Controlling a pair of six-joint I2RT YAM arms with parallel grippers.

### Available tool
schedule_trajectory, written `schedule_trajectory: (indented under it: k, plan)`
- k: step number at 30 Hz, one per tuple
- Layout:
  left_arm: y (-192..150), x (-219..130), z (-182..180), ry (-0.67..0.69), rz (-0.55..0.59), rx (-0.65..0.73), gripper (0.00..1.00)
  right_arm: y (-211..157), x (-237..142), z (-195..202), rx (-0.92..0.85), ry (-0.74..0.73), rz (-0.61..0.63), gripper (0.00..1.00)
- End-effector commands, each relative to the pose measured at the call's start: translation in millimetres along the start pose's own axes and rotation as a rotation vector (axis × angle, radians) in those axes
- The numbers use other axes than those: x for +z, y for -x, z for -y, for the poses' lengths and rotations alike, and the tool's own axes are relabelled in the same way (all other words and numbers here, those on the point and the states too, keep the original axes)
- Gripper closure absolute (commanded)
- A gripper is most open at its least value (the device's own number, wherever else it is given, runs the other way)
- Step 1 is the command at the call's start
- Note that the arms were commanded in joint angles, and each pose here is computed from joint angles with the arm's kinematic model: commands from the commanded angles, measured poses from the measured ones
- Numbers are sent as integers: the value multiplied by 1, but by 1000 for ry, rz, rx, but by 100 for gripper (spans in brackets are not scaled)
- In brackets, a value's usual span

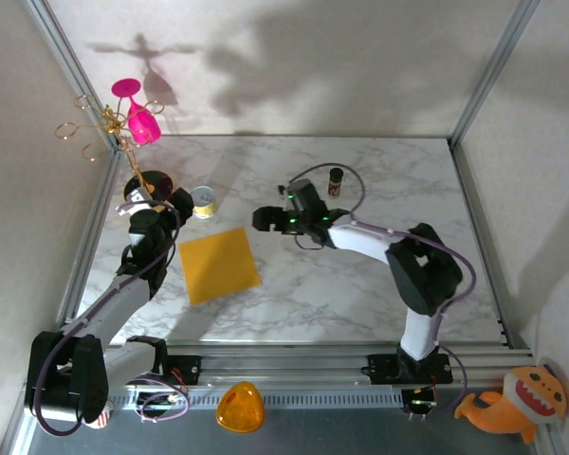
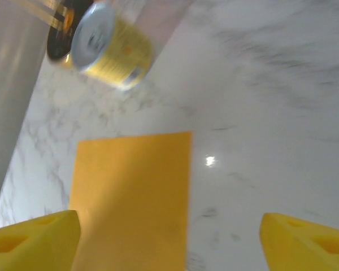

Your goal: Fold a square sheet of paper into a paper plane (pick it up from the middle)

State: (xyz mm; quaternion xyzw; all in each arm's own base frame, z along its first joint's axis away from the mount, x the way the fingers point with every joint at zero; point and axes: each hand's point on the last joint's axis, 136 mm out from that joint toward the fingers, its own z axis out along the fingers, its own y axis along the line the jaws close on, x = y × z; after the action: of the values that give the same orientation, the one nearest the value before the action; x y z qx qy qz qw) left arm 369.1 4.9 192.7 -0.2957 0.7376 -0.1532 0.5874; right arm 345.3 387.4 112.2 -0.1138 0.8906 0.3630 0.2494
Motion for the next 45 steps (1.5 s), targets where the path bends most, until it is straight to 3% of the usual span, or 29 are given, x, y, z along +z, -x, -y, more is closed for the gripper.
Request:
schedule_trajectory:
  k: [1,11,23,30,41,45]
  plan:
    - [18,-4,5,25,35,-11,1,-23,28,-19,-93,-38,-89,21]
    - [23,-8,-9,124,41,26,1,-60,83,-47,-203,-52,-218,27]
    - [17,-5,-2,92,-5,25,1,-76,93,-6,-202,-227,-279,26]
    - [3,3,9,58,-79,42,1,-70,67,44,-195,-357,-270,25]
    - [-36,13,32,38,-214,105,1,-69,-22,158,-133,-536,-237,25]
    - [-58,12,46,22,-283,95,1,-60,-35,157,-50,-490,-195,25]
